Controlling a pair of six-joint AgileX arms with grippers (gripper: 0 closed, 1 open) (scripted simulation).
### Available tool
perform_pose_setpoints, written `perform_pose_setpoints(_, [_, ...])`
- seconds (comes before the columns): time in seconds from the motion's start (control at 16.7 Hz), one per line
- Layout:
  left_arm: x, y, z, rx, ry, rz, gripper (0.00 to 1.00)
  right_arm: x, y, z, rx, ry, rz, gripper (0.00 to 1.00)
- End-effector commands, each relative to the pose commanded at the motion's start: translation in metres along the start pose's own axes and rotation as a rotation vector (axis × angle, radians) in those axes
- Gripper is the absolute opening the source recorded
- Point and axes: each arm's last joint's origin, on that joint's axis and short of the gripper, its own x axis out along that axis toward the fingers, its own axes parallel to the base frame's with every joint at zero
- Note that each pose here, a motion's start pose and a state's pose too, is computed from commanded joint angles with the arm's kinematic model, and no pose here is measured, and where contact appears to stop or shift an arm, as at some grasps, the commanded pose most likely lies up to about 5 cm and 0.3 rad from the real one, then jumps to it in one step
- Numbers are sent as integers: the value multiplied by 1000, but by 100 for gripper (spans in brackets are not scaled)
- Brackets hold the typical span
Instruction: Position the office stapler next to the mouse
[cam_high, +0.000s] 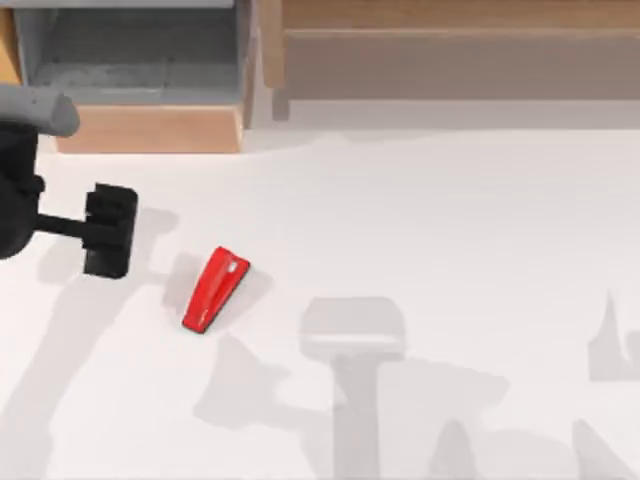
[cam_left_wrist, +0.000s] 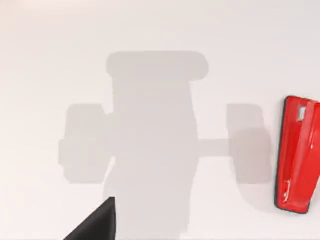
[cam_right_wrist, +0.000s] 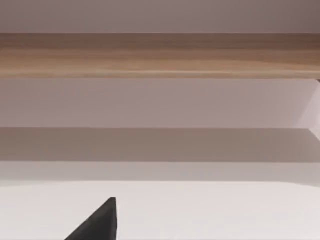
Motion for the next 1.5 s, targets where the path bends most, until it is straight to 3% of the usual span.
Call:
perform_pose_setpoints(0.3, [79,-32,47,85,394,-56,100,0,0,0,0,0,0,100])
perform_pose_setpoints(0.66, [151,-69,64,178,655,-68,100,0,0,0,0,0,0,100])
perform_pose_setpoints(0.84, [167,-77,64,199,706,-64,100,0,0,0,0,0,0,100])
perform_pose_setpoints(1.2, [170,-76,63,196,710,-63,100,0,0,0,0,0,0,100])
perform_pose_setpoints(1.5, [196,-77,43,199,695,-65,100,0,0,0,0,0,0,100])
